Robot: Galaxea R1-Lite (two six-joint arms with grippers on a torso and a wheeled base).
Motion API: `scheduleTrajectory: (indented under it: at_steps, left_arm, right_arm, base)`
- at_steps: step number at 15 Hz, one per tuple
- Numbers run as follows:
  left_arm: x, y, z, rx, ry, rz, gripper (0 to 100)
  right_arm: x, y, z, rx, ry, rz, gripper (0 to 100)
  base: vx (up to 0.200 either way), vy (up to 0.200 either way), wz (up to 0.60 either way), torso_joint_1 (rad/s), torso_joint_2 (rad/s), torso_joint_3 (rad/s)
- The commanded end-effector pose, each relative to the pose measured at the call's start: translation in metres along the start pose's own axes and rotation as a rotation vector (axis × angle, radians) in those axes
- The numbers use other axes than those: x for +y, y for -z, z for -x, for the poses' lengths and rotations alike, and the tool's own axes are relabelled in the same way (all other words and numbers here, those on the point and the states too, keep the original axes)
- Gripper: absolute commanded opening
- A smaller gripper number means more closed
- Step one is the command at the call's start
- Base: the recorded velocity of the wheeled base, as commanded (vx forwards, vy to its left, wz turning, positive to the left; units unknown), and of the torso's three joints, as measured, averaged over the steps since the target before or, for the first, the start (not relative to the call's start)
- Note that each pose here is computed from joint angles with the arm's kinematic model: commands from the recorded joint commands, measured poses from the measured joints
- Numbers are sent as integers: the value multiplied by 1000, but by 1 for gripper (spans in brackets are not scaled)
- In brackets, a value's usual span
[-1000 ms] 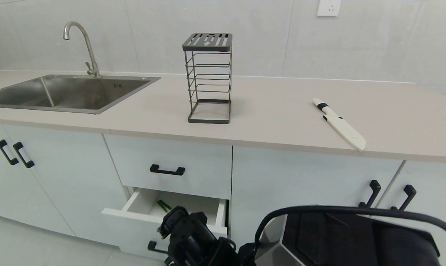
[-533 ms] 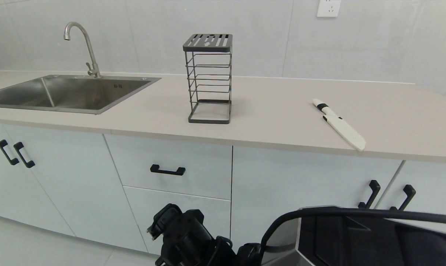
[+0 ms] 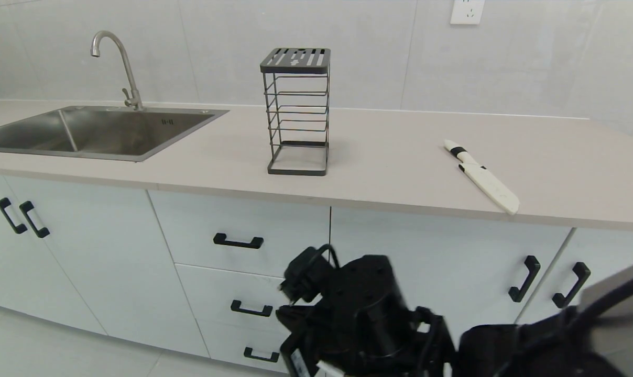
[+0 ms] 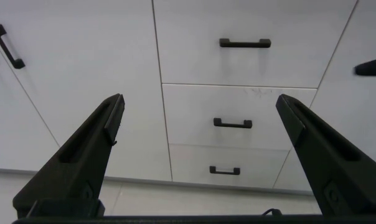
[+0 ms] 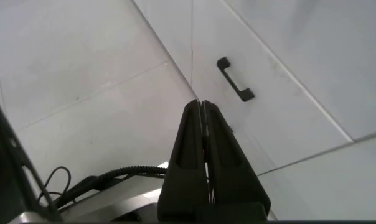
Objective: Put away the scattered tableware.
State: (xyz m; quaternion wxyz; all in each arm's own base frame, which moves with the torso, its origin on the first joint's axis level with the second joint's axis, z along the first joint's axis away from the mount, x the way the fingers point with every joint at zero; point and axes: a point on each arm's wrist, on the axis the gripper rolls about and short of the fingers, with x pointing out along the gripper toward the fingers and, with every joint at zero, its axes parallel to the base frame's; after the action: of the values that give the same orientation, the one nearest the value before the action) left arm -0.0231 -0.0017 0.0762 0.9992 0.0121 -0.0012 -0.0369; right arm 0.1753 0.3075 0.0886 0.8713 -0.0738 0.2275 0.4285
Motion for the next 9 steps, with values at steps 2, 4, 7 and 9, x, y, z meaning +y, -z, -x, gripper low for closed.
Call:
scheduleTrajectory:
  at_steps: [2, 4, 7, 9]
  left_arm:
    - [0, 0, 0, 0, 0, 0, 100]
    - [0, 0, 0, 0, 0, 0, 100]
    - [0, 0, 0, 0, 0, 0, 100]
    - [0, 0, 0, 0, 0, 0, 100]
  right_arm:
    - [-43, -12, 106, -127, 50, -39, 0]
    - [-55, -12, 152, -218, 88, -61, 0]
    - [-78, 3, 201, -295, 165, -12, 0]
    - [-91, 40, 248, -334, 235, 181, 0]
  base:
    - [0, 0, 0, 0, 0, 0]
    - [0, 0, 0, 0, 0, 0]
    - [0, 0, 0, 0, 0, 0]
    - [0, 0, 0, 0, 0, 0]
